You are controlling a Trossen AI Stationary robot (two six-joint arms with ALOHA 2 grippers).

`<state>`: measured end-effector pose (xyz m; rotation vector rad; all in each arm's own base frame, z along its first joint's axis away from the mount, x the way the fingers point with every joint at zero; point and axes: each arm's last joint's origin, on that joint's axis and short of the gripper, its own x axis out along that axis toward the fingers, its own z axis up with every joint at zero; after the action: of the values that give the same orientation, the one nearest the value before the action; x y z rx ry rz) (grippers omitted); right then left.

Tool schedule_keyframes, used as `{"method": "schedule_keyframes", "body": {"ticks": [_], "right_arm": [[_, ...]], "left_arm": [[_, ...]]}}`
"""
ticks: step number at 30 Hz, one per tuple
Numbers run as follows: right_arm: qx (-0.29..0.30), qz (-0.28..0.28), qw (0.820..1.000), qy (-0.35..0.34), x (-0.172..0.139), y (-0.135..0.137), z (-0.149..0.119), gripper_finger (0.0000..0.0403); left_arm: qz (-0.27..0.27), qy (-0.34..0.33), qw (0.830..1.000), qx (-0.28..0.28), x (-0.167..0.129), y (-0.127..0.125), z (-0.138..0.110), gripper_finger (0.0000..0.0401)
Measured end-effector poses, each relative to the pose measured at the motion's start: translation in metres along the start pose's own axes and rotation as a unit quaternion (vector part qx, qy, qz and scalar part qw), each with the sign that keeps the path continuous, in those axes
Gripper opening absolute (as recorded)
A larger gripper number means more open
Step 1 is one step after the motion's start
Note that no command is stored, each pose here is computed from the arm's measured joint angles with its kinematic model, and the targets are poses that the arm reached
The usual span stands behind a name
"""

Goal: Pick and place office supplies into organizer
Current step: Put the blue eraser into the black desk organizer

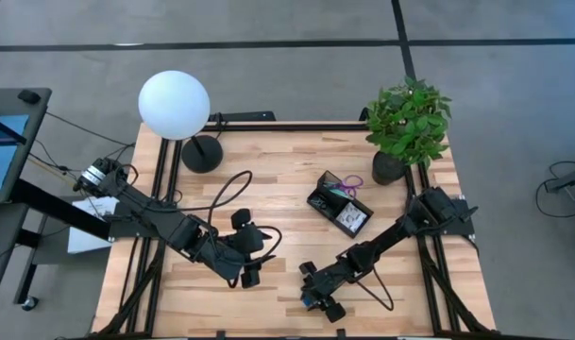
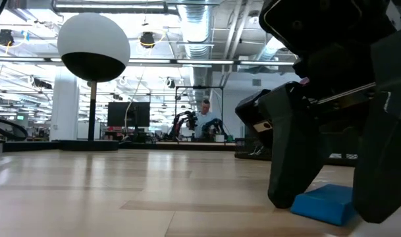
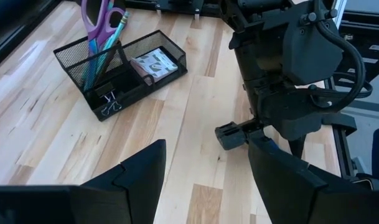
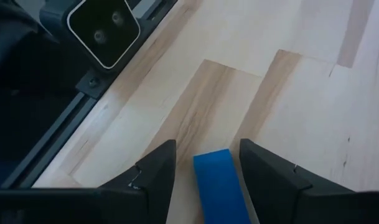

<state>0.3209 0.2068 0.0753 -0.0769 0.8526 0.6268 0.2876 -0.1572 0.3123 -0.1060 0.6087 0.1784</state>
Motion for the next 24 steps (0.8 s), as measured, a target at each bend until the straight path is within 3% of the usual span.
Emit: {"method": "schedule_keyframes", "body": {"ticks": [13, 17, 24], "right_arm": [[-0.029, 0.004, 1.0, 0.003, -0.001, 0.005, 0.001, 0.0175], [-0.048, -0.004, 0.998, 0.051, -0.021, 0.01, 0.001, 0.0175], [-0.056, -0.046, 0.997, 0.029, -0.054, 0.011, 0.02, 0.0176]], "left_arm": [[0.0, 0.0, 1.0, -0.011, 0.0, 0.0, 0.0, 0.0226], [0.005, -0.003, 1.0, -0.011, 0.0, 0.0, 0.0, 0.0226], [0.018, -0.012, 1.0, -0.015, 0.0, 0.001, 0.001, 0.0226]]}}
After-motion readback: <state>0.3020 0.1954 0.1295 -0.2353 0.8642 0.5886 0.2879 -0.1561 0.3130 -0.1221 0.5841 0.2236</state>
